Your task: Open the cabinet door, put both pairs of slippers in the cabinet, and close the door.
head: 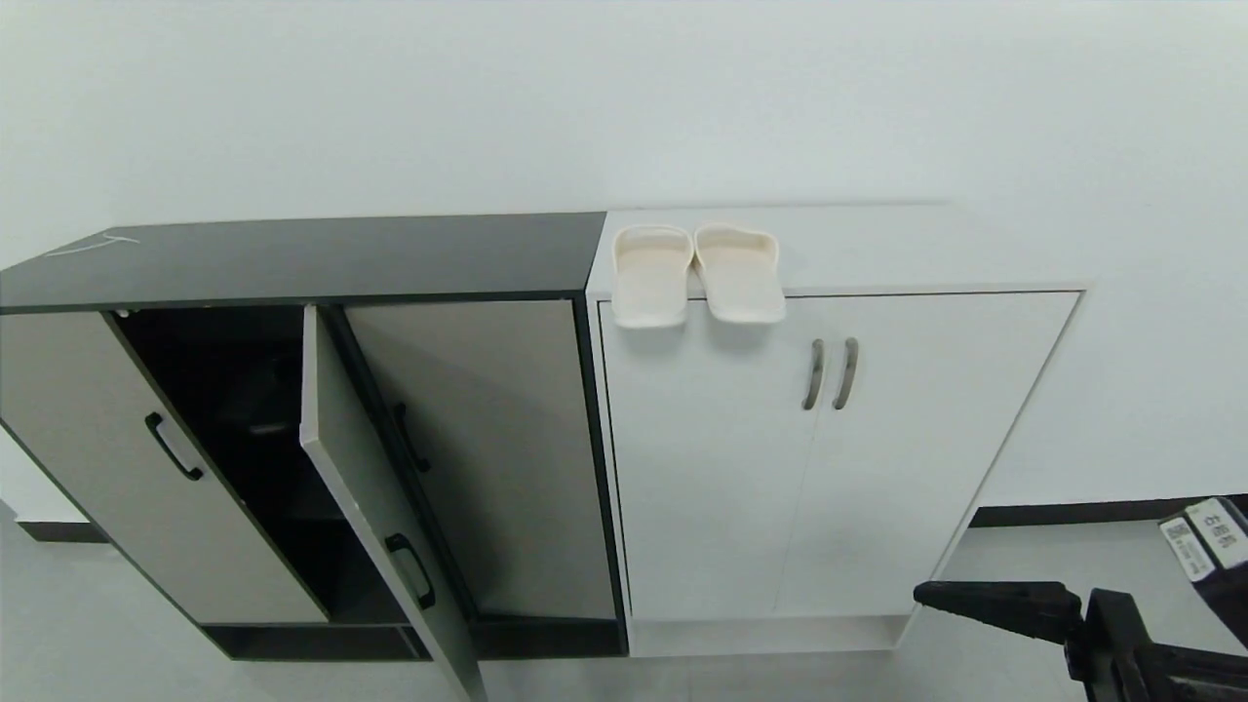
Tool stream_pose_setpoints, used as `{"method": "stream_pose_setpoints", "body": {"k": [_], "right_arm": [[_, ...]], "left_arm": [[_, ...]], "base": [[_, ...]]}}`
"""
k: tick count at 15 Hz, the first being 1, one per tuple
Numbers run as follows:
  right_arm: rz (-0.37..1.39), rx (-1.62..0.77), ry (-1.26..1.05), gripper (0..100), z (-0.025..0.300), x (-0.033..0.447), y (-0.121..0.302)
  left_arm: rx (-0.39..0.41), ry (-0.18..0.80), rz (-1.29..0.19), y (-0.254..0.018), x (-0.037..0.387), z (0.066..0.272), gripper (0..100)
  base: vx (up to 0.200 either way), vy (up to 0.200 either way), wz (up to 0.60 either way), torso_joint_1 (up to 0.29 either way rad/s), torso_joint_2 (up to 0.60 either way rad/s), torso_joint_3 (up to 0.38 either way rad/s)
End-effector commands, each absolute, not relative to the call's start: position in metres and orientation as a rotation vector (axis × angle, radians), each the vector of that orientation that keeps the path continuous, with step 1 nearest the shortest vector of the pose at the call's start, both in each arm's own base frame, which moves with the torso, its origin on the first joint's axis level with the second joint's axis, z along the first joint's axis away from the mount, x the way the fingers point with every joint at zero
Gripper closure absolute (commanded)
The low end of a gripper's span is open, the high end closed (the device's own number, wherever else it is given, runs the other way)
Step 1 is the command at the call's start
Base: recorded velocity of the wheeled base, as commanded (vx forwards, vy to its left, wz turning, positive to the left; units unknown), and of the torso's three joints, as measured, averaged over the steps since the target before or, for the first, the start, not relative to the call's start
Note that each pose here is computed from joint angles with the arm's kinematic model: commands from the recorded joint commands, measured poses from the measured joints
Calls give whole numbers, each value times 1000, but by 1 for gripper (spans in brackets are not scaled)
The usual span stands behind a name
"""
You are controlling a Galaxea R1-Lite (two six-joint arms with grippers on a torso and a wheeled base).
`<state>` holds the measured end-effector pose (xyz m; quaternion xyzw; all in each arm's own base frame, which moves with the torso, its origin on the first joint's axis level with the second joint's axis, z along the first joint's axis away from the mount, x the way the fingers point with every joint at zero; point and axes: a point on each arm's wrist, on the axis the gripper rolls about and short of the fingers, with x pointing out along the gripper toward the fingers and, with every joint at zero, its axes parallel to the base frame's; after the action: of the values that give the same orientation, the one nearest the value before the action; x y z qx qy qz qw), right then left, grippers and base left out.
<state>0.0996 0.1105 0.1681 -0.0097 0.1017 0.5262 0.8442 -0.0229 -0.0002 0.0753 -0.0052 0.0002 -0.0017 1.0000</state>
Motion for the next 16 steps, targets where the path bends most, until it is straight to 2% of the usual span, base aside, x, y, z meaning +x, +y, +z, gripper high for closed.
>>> {"method": "stream_pose_setpoints", "body": {"k": [1, 16], "right_arm": [[1112, -22, 215, 0, 168, 100, 111], [1109, -27, 241, 0, 164, 102, 113]], "left_arm": [[-11, 2, -3, 0, -23, 75, 100], [-11, 2, -3, 0, -23, 75, 100]], "base": [[0, 0, 0, 217, -505, -281], [0, 0, 0, 258, -551, -295]]}}
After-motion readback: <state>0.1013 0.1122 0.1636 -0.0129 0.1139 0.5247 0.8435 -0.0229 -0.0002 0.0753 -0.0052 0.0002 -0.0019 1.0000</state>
